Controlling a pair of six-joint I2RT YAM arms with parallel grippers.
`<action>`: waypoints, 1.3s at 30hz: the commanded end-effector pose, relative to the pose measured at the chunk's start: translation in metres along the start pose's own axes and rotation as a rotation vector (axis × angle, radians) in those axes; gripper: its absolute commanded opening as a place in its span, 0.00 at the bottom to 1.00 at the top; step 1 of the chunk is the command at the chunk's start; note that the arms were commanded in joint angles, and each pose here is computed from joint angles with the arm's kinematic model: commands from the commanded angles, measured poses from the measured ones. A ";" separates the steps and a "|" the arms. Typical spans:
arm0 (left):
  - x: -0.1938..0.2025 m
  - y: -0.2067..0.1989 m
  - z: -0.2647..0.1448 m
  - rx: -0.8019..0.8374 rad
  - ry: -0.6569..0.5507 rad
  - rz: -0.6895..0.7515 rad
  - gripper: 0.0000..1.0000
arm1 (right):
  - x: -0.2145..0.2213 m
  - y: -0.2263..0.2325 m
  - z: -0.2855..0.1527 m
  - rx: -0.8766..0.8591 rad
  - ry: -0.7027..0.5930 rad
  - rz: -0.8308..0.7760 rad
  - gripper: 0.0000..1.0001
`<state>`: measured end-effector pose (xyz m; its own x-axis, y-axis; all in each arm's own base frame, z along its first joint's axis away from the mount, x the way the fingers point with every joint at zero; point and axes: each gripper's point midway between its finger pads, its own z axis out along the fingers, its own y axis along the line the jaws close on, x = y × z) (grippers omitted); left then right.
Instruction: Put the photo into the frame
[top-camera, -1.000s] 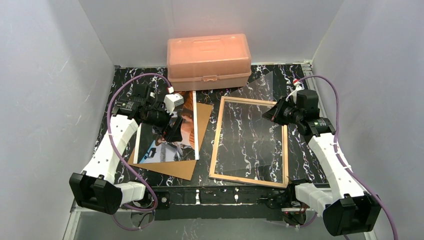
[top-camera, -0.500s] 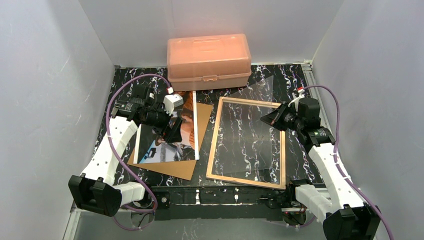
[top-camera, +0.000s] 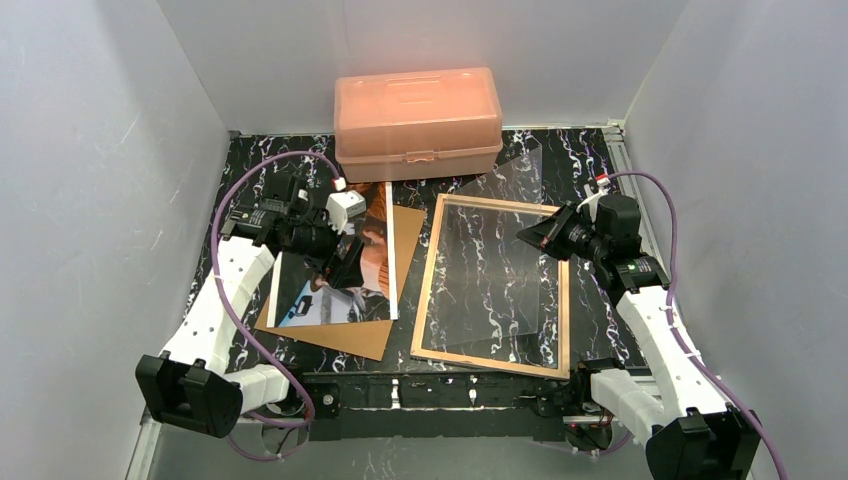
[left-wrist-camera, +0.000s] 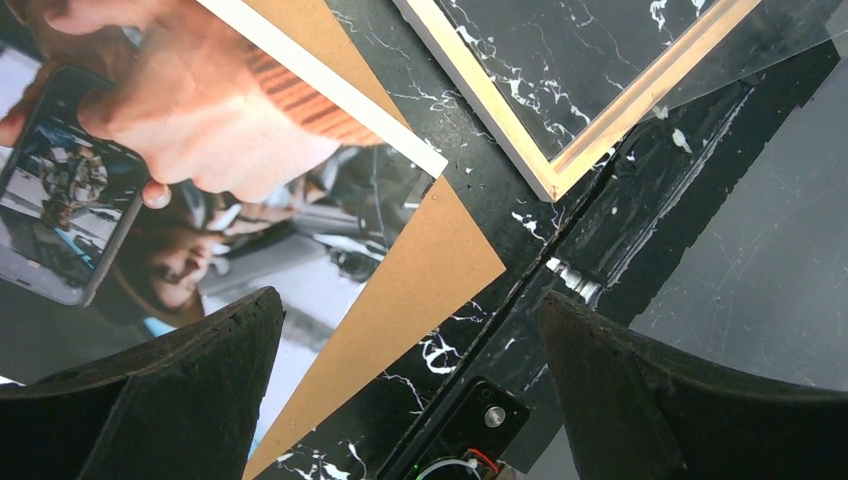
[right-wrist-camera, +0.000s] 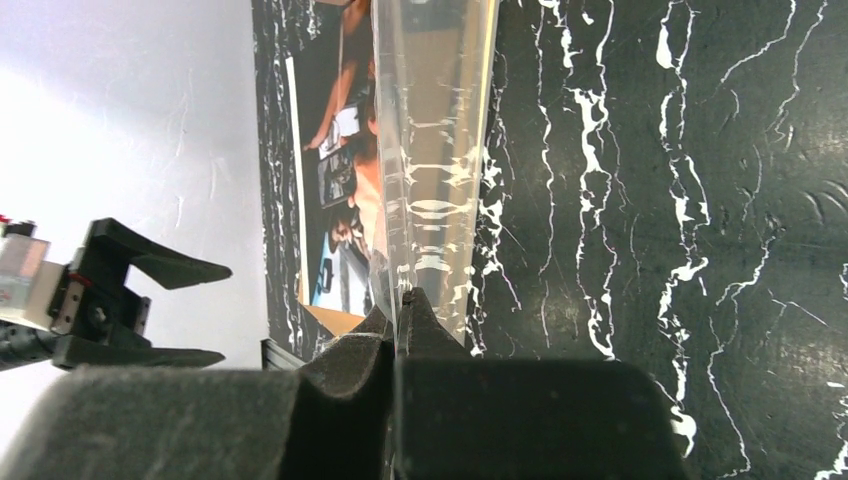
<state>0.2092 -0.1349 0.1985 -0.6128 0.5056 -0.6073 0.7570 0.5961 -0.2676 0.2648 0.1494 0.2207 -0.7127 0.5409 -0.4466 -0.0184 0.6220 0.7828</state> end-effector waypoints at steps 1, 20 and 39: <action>0.010 -0.011 0.003 0.037 -0.003 -0.031 0.98 | -0.010 0.021 0.000 -0.096 -0.028 0.026 0.01; 0.017 -0.009 0.007 0.021 -0.006 -0.027 0.98 | -0.010 0.019 -0.003 -0.084 -0.054 0.098 0.01; 0.014 -0.008 0.006 0.014 -0.010 -0.016 0.98 | -0.020 0.027 -0.014 -0.061 -0.089 0.090 0.01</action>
<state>0.1984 -0.1350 0.1783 -0.6480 0.4858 -0.5866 0.7326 0.6082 -0.3056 0.2656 0.1460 0.2213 -0.6812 0.6352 -0.3639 0.0759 0.5557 0.8279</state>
